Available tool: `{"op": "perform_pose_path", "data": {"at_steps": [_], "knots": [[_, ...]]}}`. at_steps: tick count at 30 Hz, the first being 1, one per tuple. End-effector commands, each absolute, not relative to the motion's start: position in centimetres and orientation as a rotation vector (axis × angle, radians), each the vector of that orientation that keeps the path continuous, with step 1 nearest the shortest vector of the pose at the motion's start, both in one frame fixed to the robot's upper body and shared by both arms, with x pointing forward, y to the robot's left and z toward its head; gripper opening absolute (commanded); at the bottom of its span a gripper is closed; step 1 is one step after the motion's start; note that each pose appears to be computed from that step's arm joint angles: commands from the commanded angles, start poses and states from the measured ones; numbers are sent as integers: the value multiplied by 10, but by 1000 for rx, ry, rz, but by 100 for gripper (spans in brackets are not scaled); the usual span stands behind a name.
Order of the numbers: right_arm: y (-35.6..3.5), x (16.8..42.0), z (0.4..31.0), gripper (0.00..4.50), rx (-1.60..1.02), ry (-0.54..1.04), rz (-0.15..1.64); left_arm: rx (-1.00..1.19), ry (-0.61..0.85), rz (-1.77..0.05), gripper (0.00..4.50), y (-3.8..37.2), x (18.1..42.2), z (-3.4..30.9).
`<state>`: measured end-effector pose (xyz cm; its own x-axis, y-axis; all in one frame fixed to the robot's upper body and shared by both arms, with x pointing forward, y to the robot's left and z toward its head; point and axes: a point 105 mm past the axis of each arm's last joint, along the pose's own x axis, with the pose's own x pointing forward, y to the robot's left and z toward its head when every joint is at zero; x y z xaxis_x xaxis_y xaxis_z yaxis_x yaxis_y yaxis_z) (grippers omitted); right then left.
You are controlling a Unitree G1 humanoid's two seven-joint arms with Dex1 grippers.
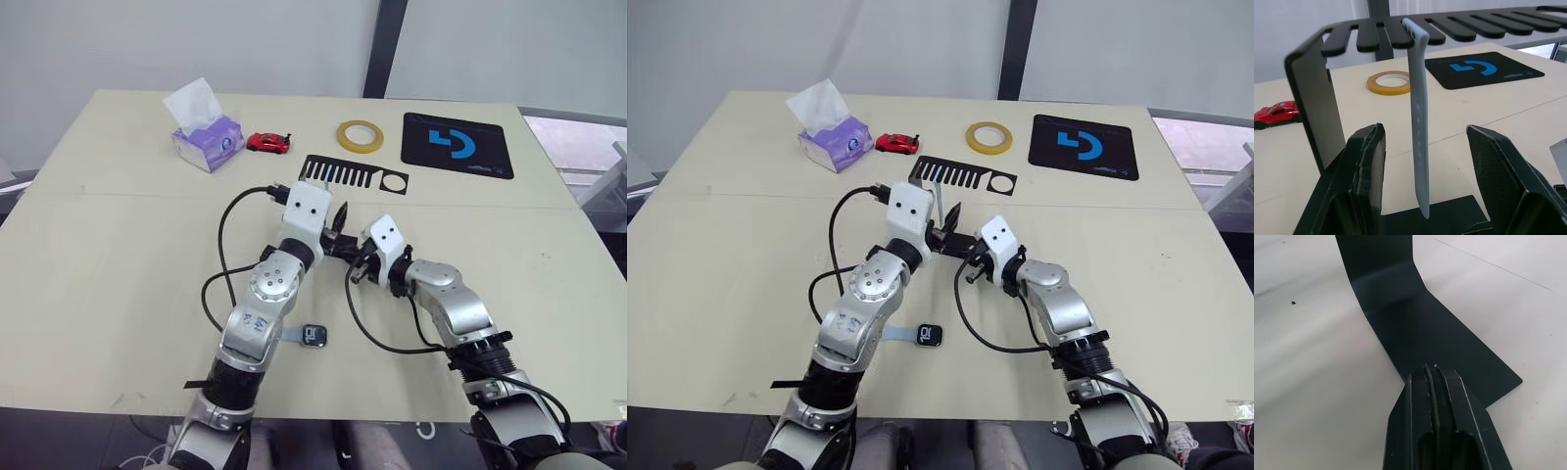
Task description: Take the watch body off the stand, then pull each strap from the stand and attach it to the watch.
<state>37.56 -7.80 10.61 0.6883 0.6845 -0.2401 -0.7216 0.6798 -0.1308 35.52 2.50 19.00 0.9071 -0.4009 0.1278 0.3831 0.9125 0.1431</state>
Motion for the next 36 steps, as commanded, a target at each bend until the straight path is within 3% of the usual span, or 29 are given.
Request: {"op": "perform_pose_path", "data": {"at_steps": [1, 13, 36], "knots": [[-80, 370, 84, 0, -222, 259, 791, 115, -234, -393, 284, 21, 354, 208], [-79, 370, 84, 0, -217, 261, 786, 100, -273, -388, 284, 14, 362, 216], [-80, 372, 86, 0, -212, 257, 776, 85, -184, -402, 284, 13, 359, 196]]}}
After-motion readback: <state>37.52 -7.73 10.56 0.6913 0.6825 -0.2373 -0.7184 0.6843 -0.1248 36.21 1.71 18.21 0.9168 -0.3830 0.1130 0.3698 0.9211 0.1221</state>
